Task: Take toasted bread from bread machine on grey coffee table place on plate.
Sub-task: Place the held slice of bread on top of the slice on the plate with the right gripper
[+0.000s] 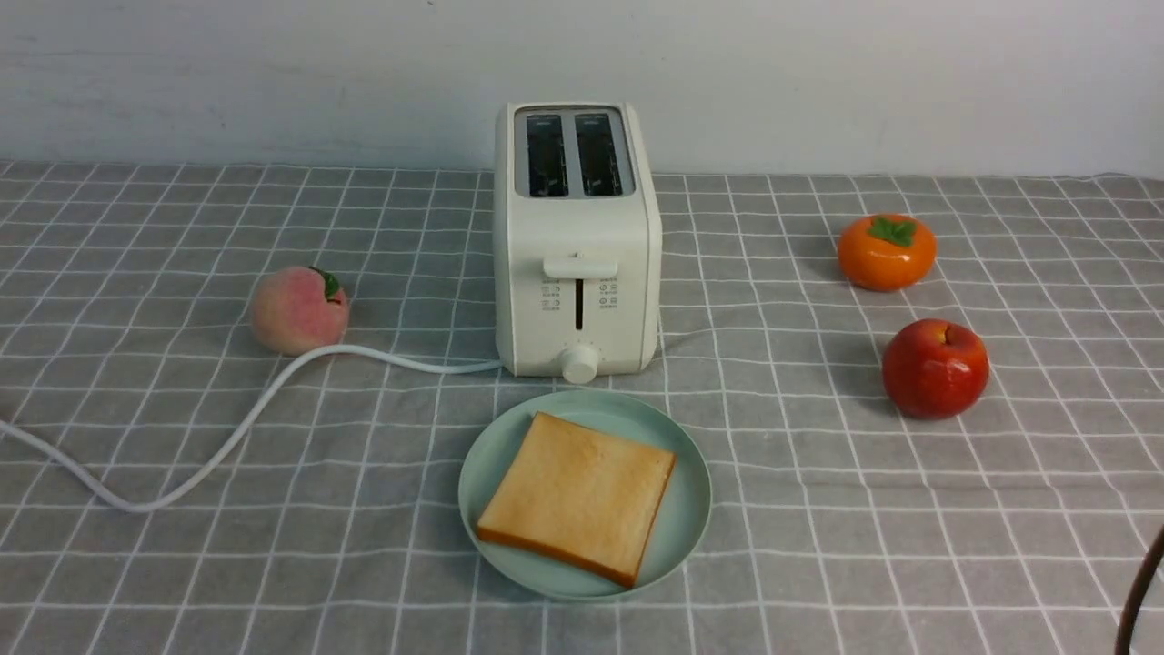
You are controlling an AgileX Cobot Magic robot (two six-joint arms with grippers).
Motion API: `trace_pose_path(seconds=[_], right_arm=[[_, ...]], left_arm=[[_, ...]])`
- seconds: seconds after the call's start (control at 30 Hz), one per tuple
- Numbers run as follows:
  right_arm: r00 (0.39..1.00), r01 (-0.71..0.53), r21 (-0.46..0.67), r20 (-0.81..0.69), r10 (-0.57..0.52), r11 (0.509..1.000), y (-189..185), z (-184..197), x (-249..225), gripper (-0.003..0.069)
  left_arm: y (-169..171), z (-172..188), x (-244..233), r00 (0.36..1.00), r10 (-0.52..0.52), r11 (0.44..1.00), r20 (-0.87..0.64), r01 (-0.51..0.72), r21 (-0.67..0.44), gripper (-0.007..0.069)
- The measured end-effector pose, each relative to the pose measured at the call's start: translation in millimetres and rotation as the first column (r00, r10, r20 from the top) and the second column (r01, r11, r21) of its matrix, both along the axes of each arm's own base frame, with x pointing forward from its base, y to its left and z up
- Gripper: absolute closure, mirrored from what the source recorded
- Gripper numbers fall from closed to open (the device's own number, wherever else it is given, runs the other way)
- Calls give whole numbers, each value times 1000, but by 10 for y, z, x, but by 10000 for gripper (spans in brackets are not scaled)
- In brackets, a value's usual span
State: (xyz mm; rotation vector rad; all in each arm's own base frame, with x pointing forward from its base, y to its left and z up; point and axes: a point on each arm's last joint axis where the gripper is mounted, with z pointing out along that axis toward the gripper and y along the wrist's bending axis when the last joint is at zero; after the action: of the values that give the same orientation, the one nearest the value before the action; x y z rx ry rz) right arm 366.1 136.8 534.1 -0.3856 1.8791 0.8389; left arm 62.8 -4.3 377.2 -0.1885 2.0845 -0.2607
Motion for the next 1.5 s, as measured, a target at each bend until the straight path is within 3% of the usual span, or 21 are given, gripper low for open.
trace_pose_path(seconds=[0.17,0.37,0.47,0.67,0.97,1.27,1.5], right_arm=[[991,6,-61,-136,-14,998,10,-169,0,566],[919,-79,-355,-389,-70,932,52,-931,-383,566],[868,-171,-393,-494,-50,903,35,-1292,-674,566],[828,-271,-237,-552,101,933,173,-1944,-859,566],[808,-236,40,-547,219,971,518,-2738,-351,566],[840,-162,16,-523,146,987,557,-3126,-102,558],[846,-163,-44,-521,117,986,535,-3238,-73,353]], left_arm=[[36,-14,-4,1000,24,999,-13,-23,40,639],[60,-14,-3,999,39,997,-11,-38,66,639],[64,-13,-2,999,42,997,-9,-41,70,639],[62,-6,2,999,40,997,-1,-40,68,639],[58,-7,1,999,37,997,-2,-37,64,639],[55,-8,0,999,35,998,-4,-35,60,639],[48,-10,-1,999,31,998,-7,-31,52,639]])
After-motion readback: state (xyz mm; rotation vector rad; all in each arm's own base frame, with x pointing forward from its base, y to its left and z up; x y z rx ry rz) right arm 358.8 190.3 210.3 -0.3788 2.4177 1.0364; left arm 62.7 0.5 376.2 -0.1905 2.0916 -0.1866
